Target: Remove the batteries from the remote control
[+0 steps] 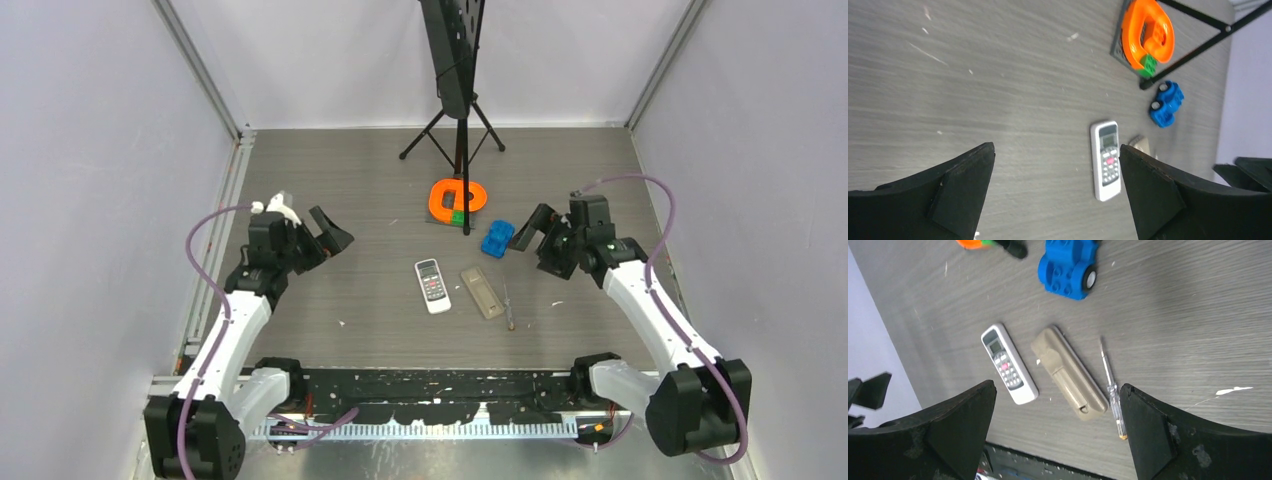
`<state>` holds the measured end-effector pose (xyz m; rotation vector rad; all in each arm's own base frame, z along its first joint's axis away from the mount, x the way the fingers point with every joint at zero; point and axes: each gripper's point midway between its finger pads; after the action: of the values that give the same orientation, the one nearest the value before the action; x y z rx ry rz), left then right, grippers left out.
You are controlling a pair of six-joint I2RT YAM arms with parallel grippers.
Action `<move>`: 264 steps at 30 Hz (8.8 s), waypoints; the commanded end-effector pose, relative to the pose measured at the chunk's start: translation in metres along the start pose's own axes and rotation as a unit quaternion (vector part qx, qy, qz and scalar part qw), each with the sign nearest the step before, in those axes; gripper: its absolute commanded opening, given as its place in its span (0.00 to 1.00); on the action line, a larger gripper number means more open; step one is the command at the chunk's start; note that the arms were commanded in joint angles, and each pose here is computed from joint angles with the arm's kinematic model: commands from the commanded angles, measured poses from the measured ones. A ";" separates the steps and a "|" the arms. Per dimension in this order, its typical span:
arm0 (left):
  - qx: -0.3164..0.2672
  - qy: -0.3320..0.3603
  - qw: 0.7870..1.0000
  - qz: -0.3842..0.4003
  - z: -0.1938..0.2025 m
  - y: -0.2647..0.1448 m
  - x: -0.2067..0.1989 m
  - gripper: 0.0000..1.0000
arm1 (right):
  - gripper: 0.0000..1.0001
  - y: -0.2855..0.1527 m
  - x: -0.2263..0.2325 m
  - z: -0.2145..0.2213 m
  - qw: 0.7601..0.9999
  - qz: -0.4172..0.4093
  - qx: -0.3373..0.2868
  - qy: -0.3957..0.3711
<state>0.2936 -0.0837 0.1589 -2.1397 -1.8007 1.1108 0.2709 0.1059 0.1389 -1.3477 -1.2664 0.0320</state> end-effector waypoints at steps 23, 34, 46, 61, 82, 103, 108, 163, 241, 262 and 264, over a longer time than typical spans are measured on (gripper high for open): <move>0.151 0.048 0.986 0.047 0.090 0.003 -0.037 0.96 | 0.70 0.058 0.041 0.137 0.959 0.043 0.135 -0.246; 0.102 0.035 0.994 0.009 0.077 -0.015 -0.025 0.95 | 0.71 0.096 0.070 0.172 0.939 0.078 0.123 -0.312; 0.060 0.023 0.998 -0.017 0.067 -0.028 -0.015 0.95 | 0.71 0.131 0.075 0.217 0.925 0.069 0.191 -0.320; 0.049 0.027 0.998 0.006 0.065 -0.031 -0.022 0.95 | 0.83 0.067 0.059 0.108 0.905 0.125 -0.017 -0.407; 0.208 0.191 0.935 0.214 0.189 0.002 -0.204 0.89 | 0.68 0.068 -0.010 0.093 0.934 0.140 0.023 -0.329; 0.201 0.180 0.962 -0.039 0.208 0.037 -0.078 0.86 | 0.64 0.095 -0.026 0.121 0.923 0.136 0.103 -0.345; 0.184 0.188 0.962 -0.076 0.188 0.032 -0.053 0.88 | 0.62 0.096 -0.017 0.141 0.913 0.107 0.130 -0.371; 0.218 0.153 0.939 0.217 0.218 0.029 -0.170 0.87 | 0.58 -0.010 0.026 0.187 0.980 -0.112 0.098 -0.136; 0.202 0.191 0.949 0.150 0.211 0.012 -0.115 0.60 | 0.58 0.072 0.007 0.118 0.943 0.105 0.148 -0.279; 0.190 0.087 0.971 0.114 0.220 0.018 -0.121 0.53 | 0.47 0.050 0.025 0.160 0.966 -0.026 0.193 -0.168; 0.192 0.088 0.970 0.116 0.221 0.018 -0.122 0.51 | 0.45 0.052 0.023 0.165 0.965 -0.029 0.201 -0.169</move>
<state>0.1643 -0.2681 0.0389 -2.1304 -1.1282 1.1511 0.2020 0.2380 0.0697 -1.0381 -1.4695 0.4935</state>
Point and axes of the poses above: each gripper's point midway between its finger pads, its own y axis out along the fingers, its own x axis along the line the jaws close on, z = x × y, and after that the axes turned 11 degrees about y, right-handed
